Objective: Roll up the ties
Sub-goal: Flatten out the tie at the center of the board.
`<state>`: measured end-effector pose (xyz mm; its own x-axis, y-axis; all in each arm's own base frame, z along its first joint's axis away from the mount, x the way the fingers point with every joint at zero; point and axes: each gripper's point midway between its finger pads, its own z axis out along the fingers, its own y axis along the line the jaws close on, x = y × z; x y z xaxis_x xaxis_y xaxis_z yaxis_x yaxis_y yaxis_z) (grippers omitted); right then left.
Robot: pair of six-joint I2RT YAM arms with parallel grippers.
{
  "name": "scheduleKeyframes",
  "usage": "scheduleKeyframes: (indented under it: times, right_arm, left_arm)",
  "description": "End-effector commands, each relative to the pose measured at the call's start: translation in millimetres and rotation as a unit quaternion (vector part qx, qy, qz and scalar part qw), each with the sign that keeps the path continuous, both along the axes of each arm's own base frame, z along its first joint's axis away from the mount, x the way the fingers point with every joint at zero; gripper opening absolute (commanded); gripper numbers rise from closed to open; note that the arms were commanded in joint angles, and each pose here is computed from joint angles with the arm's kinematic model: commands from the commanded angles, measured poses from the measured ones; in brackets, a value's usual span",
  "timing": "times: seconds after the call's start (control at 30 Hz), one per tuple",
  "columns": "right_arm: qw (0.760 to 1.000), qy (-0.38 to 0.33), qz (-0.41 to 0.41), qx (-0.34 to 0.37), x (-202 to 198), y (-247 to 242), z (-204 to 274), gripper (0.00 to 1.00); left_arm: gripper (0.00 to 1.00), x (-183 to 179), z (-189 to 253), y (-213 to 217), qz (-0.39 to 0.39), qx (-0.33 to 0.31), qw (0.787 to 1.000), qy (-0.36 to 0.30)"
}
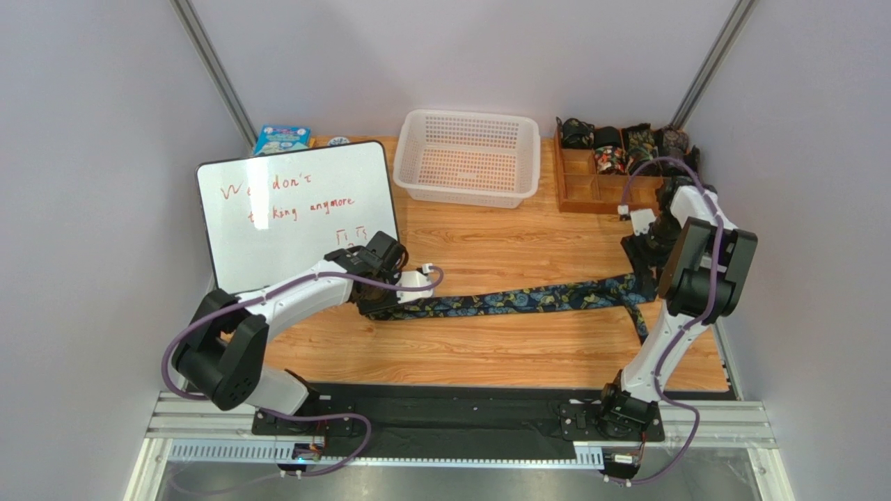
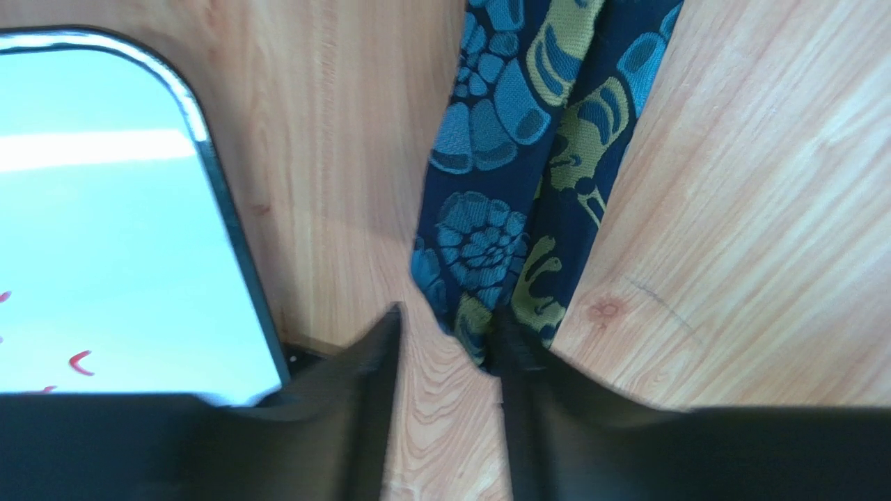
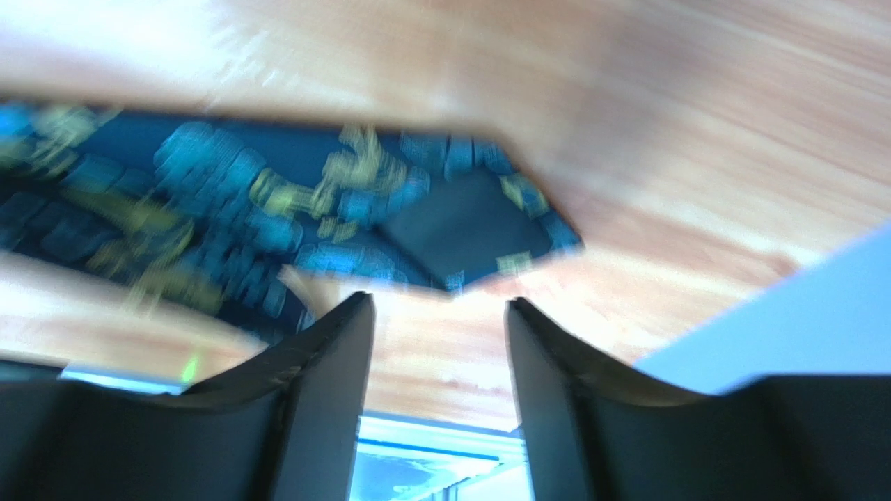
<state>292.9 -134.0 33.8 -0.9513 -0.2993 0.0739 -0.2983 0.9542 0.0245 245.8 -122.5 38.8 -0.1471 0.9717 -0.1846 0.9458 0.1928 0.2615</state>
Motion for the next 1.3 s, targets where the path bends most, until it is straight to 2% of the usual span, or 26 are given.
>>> scheduleKeyframes:
  times: [0.0, 0.07, 0.23, 0.27, 0.37, 0.5, 0.6, 0.67, 0.7, 0.73, 0.8, 0.83, 0.87, 0.9, 1.0, 1.03, 1.07, 1.17, 1.2, 1.27]
  right_arm:
    - [0.995, -0.066, 0.032, 0.063, -0.8, 14.8, 77.0, 0.66]
    - [0.993, -0.065, 0.042, 0.094, -11.5, 27.6, 81.7, 0.68]
    - [0.987, -0.033, 0.067, 0.144, -42.8, 61.6, 79.1, 0.72]
    - [0.987, -0.027, 0.067, 0.143, -46.3, 64.5, 74.5, 0.76]
    - [0.991, -0.018, 0.078, 0.104, -48.1, 66.7, 52.0, 0.77]
    - [0.995, -0.011, 0.094, 0.038, -32.1, 54.3, 19.8, 0.75]
    - [0.995, 0.01, 0.099, 0.022, -27.8, 48.9, 11.1, 0.67]
    - [0.994, 0.011, 0.11, 0.003, -23.0, 41.4, 13.1, 0.54]
    - [0.992, 0.018, 0.121, -0.006, -22.7, 37.6, 13.6, 0.44]
    - [0.992, 0.02, 0.127, -0.008, -21.6, 36.2, 15.5, 0.27]
    - [0.989, 0.022, 0.143, -0.01, -17.6, 32.8, 24.3, 0.15]
    - [0.989, 0.024, 0.148, -0.009, -17.3, 32.4, 27.8, 0.05]
    - [0.988, 0.022, 0.153, -0.01, -14.2, 31.2, 35.5, 0.01]
    - [0.986, 0.023, 0.165, -0.01, -13.3, 30.0, 39.1, 0.0]
    - [0.982, 0.02, 0.186, -0.012, -5.2, 27.6, 49.8, 0.0]
    - [0.979, 0.022, 0.2, -0.011, -3.2, 26.6, 52.2, 0.0]
    - [0.978, 0.031, 0.206, -0.008, -1.6, 26.8, 53.2, 0.0]
    - [0.971, 0.057, 0.233, -0.001, 1.1, 30.8, 47.6, 0.06]
    - [0.968, 0.058, 0.242, -0.004, 5.0, 34.0, 47.6, 0.17]
    - [0.965, 0.072, 0.253, 0.005, 5.1, 38.4, 43.1, 0.29]
  left_arm:
    - [0.53, 4.8, 37.7, -25.0, 0.008, -0.081, 0.997, -0.017]
    - [0.6, 1.9, 49.9, -36.3, -0.003, -0.117, 0.993, -0.018]
    - [0.63, 6.0, 62.3, -52.8, -0.02, -0.149, 0.988, -0.016]
    - [0.64, 6.3, 62.6, -55.3, -0.023, -0.153, 0.988, -0.012]
    - [0.68, 7.5, 63.1, -68.2, -0.036, -0.173, 0.984, -0.002]
    - [0.7, 10.1, 53.3, -79.4, -0.068, -0.165, 0.984, -0.003]
    - [0.7, 12.4, 40.1, -85.2, -0.086, -0.149, 0.985, -0.004]
    - [0.7, 17.0, 25.3, -84.2, -0.087, -0.122, 0.989, -0.001]
    - [0.7, 19.1, 22.0, -84.3, -0.087, -0.116, 0.989, -0.001]
    - [0.7, 20.7, 13.8, -82.4, -0.085, -0.105, 0.991, 0.005]
    - [0.67, 22.7, 8.7, -82.1, -0.086, -0.097, 0.992, 0.008]
    - [0.65, 23.2, 5.4, -80.5, -0.086, -0.091, 0.992, 0.01]
    - [0.64, 22.0, 3.5, -79.5, -0.087, -0.089, 0.992, 0.012]
    - [0.62, 21.1, 1.7, -78.9, -0.09, -0.087, 0.992, 0.013]
    - [0.47, 17.3, -1.3, -74.7, -0.091, -0.082, 0.992, 0.016]
    - [0.37, 17.1, -0.8, -73.8, -0.091, -0.082, 0.992, 0.014]
    - [0.33, 14.2, -1.6, -72.3, -0.091, -0.081, 0.992, 0.017]
    - [0.19, 10.0, 3.1, -71.1, -0.092, -0.089, 0.992, 0.015]
    - [0.15, 8.9, 4.7, -70.6, -0.092, -0.09, 0.992, 0.014]
    - [0.06, 6.3, 8.2, -66.9, -0.089, -0.088, 0.992, 0.011]
